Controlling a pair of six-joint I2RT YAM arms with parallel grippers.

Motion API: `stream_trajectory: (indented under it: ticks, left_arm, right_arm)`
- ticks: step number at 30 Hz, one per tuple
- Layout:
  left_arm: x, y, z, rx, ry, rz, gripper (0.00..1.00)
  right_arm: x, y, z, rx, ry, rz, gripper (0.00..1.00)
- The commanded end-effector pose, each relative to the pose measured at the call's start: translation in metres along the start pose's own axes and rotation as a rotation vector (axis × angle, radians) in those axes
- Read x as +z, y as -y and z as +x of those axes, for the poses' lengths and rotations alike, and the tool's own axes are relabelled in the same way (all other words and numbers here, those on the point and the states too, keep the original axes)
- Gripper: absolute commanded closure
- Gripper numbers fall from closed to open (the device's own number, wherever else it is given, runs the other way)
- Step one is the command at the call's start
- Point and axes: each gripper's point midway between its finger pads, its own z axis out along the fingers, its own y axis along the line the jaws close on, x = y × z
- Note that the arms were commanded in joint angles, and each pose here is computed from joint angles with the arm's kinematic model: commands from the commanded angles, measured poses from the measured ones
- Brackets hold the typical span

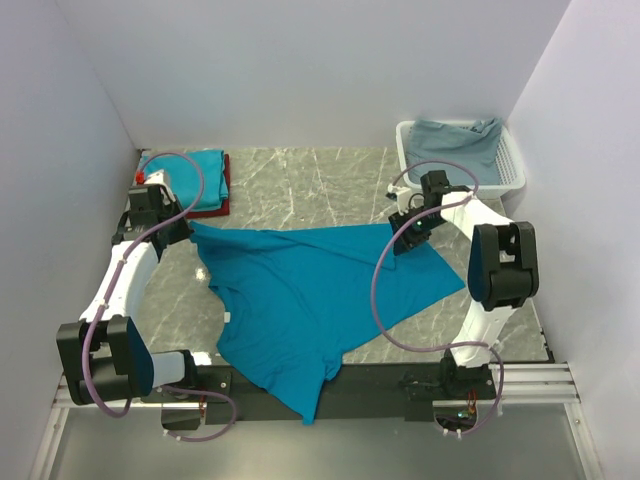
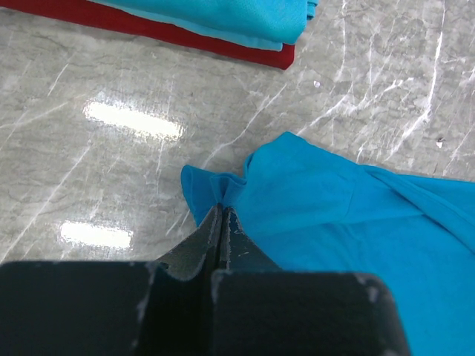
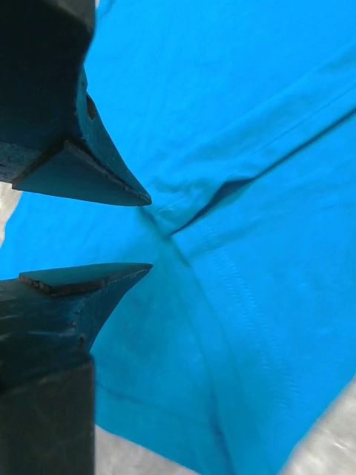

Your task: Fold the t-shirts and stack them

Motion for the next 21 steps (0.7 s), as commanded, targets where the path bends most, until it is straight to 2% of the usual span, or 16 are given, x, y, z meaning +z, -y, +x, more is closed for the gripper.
stream_trajectory:
  ticks: [1,9,21]
  left_arm:
    - [0.000,0.007,-0.006,0.019,0.025,0.029,1.00]
    - [0.001,0.006,-0.004,0.021,0.019,0.024,1.00]
    - [0.000,0.007,-0.005,0.022,0.021,0.026,1.00]
  right_arm:
    - [0.000,-0.014,0.003,-0.007,-0.014,-0.083,0.57]
    - [0.009,-0.013,-0.005,0.037,-0.022,-0.122,0.58]
    - [0.025,-0.003,-0.002,0.052,-0.073,-0.065,0.61]
